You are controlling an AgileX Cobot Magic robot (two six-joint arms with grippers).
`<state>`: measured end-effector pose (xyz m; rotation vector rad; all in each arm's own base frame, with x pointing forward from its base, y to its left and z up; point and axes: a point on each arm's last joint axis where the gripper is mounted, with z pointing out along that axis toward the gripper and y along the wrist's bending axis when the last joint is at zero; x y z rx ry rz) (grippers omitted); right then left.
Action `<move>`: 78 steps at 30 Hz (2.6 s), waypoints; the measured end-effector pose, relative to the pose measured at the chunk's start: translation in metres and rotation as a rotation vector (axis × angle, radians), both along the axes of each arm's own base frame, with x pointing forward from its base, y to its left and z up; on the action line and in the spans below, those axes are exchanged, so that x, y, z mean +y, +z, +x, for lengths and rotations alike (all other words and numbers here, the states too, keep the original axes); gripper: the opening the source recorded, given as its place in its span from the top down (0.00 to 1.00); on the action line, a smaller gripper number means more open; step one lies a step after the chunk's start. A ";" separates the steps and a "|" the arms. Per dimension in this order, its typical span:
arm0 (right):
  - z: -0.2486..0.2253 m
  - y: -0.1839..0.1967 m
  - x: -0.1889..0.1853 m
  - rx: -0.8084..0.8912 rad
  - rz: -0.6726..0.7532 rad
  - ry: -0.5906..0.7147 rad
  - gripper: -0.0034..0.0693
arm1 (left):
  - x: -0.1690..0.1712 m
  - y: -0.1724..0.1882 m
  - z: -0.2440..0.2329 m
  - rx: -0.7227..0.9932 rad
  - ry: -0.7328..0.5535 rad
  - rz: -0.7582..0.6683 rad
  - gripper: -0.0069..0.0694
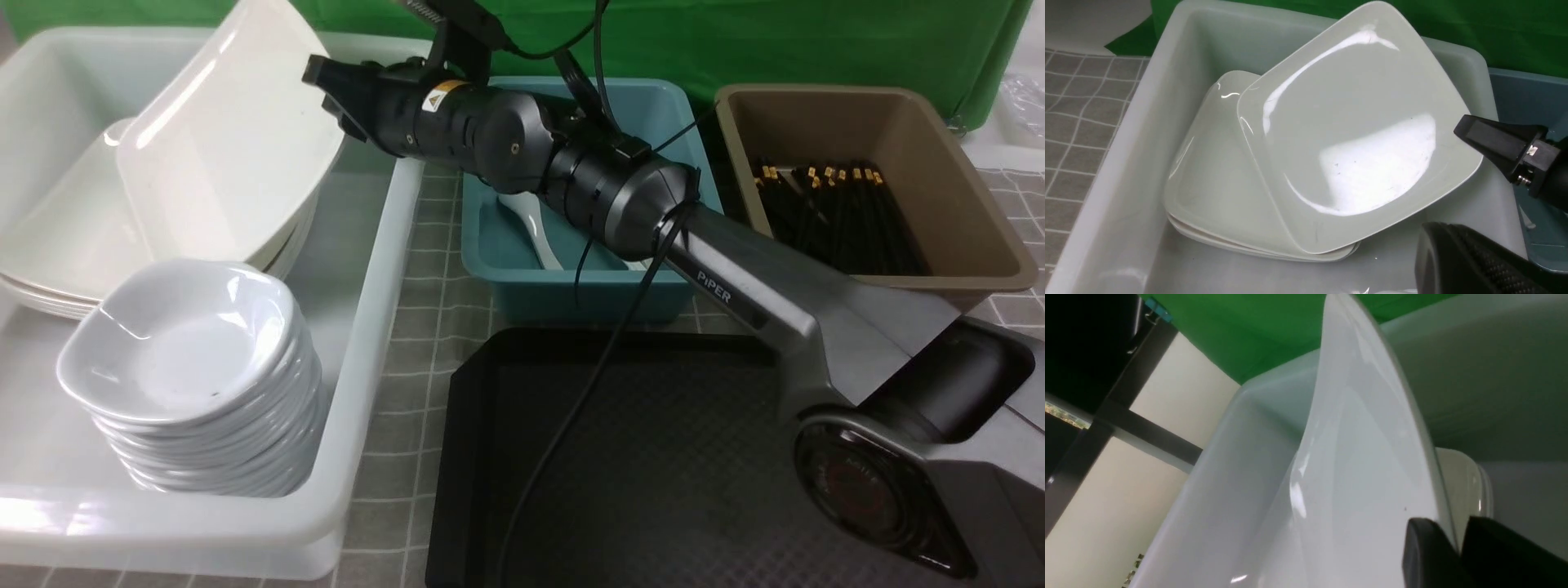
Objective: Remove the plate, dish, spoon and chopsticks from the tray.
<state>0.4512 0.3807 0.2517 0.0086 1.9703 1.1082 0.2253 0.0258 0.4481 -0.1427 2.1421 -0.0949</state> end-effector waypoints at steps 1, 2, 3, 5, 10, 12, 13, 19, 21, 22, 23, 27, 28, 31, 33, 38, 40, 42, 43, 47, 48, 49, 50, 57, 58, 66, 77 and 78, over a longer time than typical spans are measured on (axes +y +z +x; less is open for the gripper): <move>0.000 0.000 0.000 -0.001 0.002 -0.001 0.74 | 0.000 0.000 0.000 -0.001 -0.006 0.001 0.91; 0.000 0.000 0.000 -0.001 0.002 -0.001 0.74 | 0.000 0.000 0.000 -0.001 -0.006 0.001 0.91; 0.000 0.000 0.000 0.000 0.002 -0.001 0.74 | -0.001 0.000 0.000 -0.001 -0.010 0.005 0.91; 0.000 0.000 0.000 0.000 0.003 -0.001 0.74 | -0.001 0.000 0.000 -0.002 -0.012 0.006 0.91; 0.000 -0.001 0.000 0.010 0.008 0.000 0.73 | -0.001 0.000 0.000 -0.002 -0.012 0.007 0.91; -0.001 -0.001 0.001 0.025 0.005 0.006 0.70 | -0.001 0.000 0.000 -0.002 -0.013 0.008 0.91; -0.001 -0.002 0.001 0.032 0.003 0.008 0.69 | -0.001 0.000 0.000 -0.002 -0.013 0.008 0.91; -0.003 -0.004 0.001 0.075 0.007 0.015 0.50 | -0.001 0.000 0.000 -0.002 -0.014 0.009 0.91; -0.003 -0.005 0.001 0.087 0.010 0.016 0.47 | -0.001 0.000 0.000 -0.002 -0.014 0.009 0.91; -0.004 -0.006 0.002 0.102 0.007 0.021 0.46 | -0.001 0.000 0.000 -0.002 -0.014 0.009 0.91; -0.005 -0.005 0.002 0.113 0.001 0.029 0.45 | -0.001 0.000 0.000 -0.002 -0.014 0.009 0.91; -0.009 -0.004 0.001 0.148 -0.025 0.056 0.44 | -0.001 0.000 0.000 -0.002 -0.014 0.009 0.91; -0.009 -0.003 0.001 0.152 -0.030 0.060 0.44 | -0.001 0.000 0.000 -0.001 -0.014 0.009 0.91; -0.011 0.006 -0.007 0.149 -0.093 0.100 0.44 | -0.001 -0.002 -0.001 0.020 -0.018 0.006 0.91; -0.012 0.018 -0.018 0.135 -0.152 0.136 0.47 | -0.001 -0.003 -0.002 0.037 -0.024 0.009 0.91; -0.020 0.072 -0.066 0.067 -0.338 0.258 0.70 | -0.002 -0.005 0.000 0.052 -0.045 0.008 0.91; -0.027 0.098 -0.096 0.056 -0.436 0.314 0.83 | -0.005 -0.007 0.003 0.054 -0.074 -0.004 0.91; -0.038 0.124 -0.126 0.056 -0.524 0.331 0.89 | -0.009 -0.008 0.007 0.055 -0.120 -0.014 0.91; -0.043 0.134 -0.139 0.062 -0.565 0.330 0.90 | -0.013 -0.009 0.008 0.055 -0.145 -0.015 0.91; -0.073 0.192 -0.201 0.016 -0.721 0.203 0.92 | -0.043 -0.012 0.012 0.061 -0.299 0.004 0.91; -0.075 0.195 -0.204 0.010 -0.732 0.190 0.92 | -0.046 -0.012 0.013 0.062 -0.314 0.008 0.91; -0.087 0.211 -0.214 -0.023 -0.745 0.157 0.92 | -0.051 -0.012 0.012 0.063 -0.337 0.014 0.91; -0.107 0.231 -0.229 -0.062 -0.775 0.106 0.92 | -0.065 -0.013 0.011 0.065 -0.400 0.038 0.91; -0.240 0.303 -0.303 -0.252 -0.842 -0.151 0.92 | -0.116 -0.014 -0.002 0.037 -0.661 0.130 0.91; -0.243 0.304 -0.306 -0.255 -0.842 -0.165 0.92 | -0.117 -0.014 -0.003 0.037 -0.666 0.130 0.91; -0.362 0.250 -0.358 -0.505 -0.675 -0.356 0.92 | -0.129 -0.022 -0.009 0.062 -0.724 0.127 0.91; -0.409 0.068 -0.364 -0.864 -0.351 -0.406 0.88 | -0.120 -0.079 -0.031 0.099 -0.621 -0.001 0.91; -0.410 0.067 -0.364 -0.881 -0.339 -0.410 0.87 | -0.120 -0.079 -0.031 0.097 -0.620 -0.001 0.91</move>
